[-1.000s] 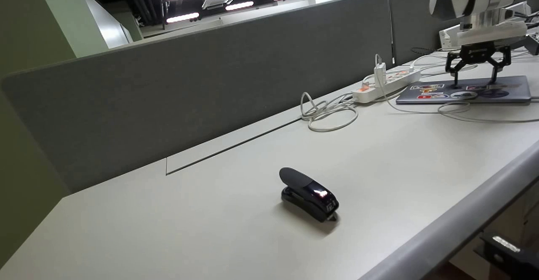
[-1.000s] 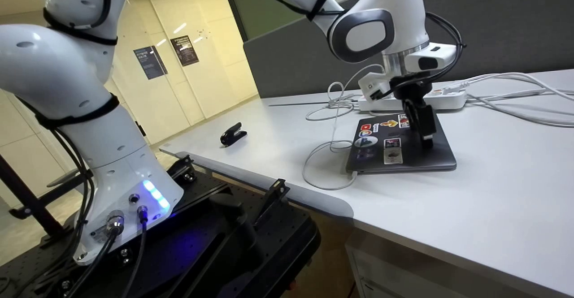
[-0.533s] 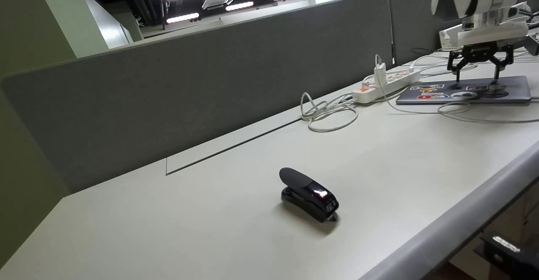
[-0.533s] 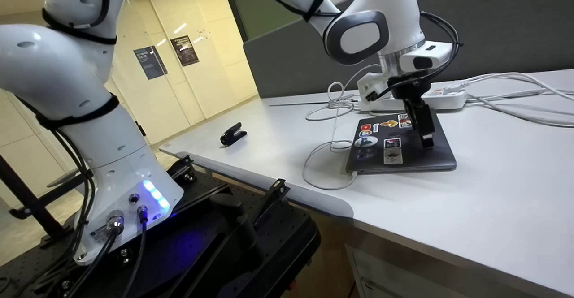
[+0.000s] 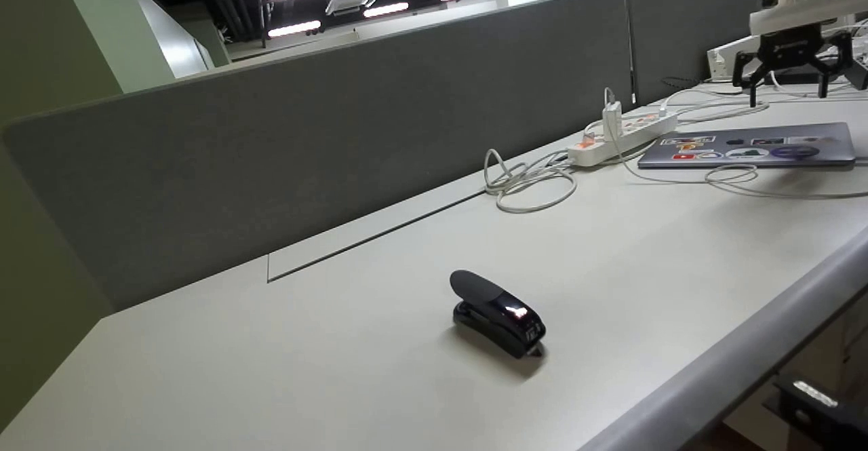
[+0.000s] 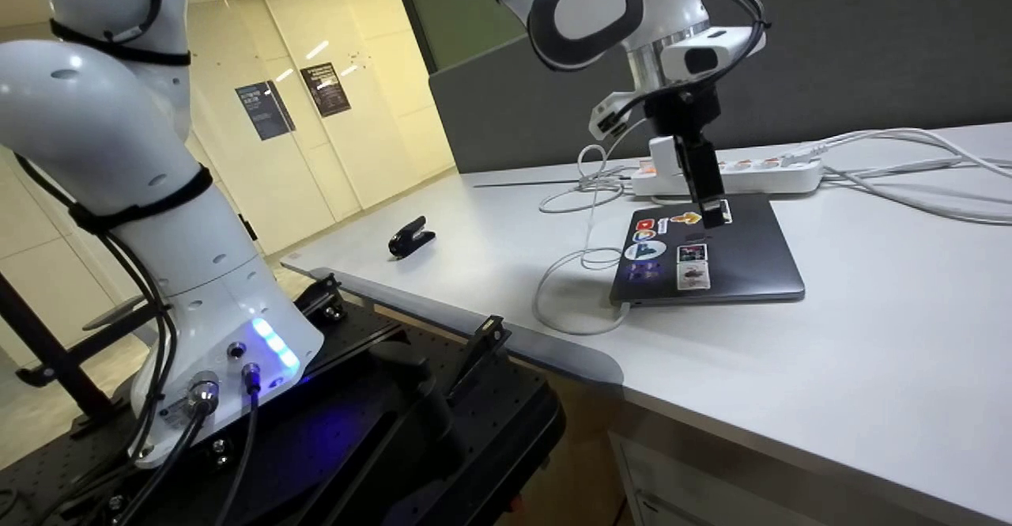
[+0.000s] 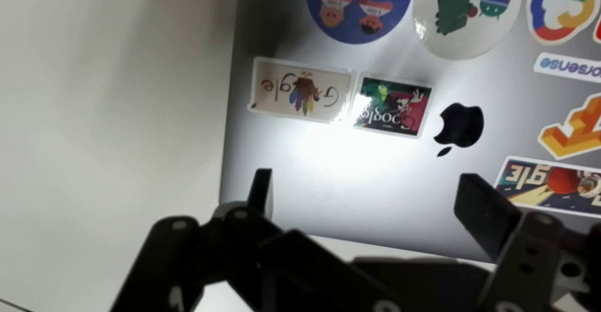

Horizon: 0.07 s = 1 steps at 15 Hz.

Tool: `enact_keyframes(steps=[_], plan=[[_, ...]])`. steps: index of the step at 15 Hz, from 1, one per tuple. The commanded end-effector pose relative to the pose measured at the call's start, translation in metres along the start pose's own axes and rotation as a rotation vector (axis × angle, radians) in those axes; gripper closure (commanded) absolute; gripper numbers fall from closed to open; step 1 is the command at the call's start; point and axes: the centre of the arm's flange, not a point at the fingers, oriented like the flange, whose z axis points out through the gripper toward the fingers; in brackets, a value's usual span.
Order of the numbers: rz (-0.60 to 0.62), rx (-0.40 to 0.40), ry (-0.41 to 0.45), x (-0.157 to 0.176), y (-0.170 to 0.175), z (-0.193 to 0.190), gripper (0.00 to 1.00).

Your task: Close the laptop

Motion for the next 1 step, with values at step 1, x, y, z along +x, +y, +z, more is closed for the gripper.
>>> enact_keyframes(steps=[1], plan=[[-0.002,0.005,0.0,-0.0001,-0.0002,-0.0066,0.0]])
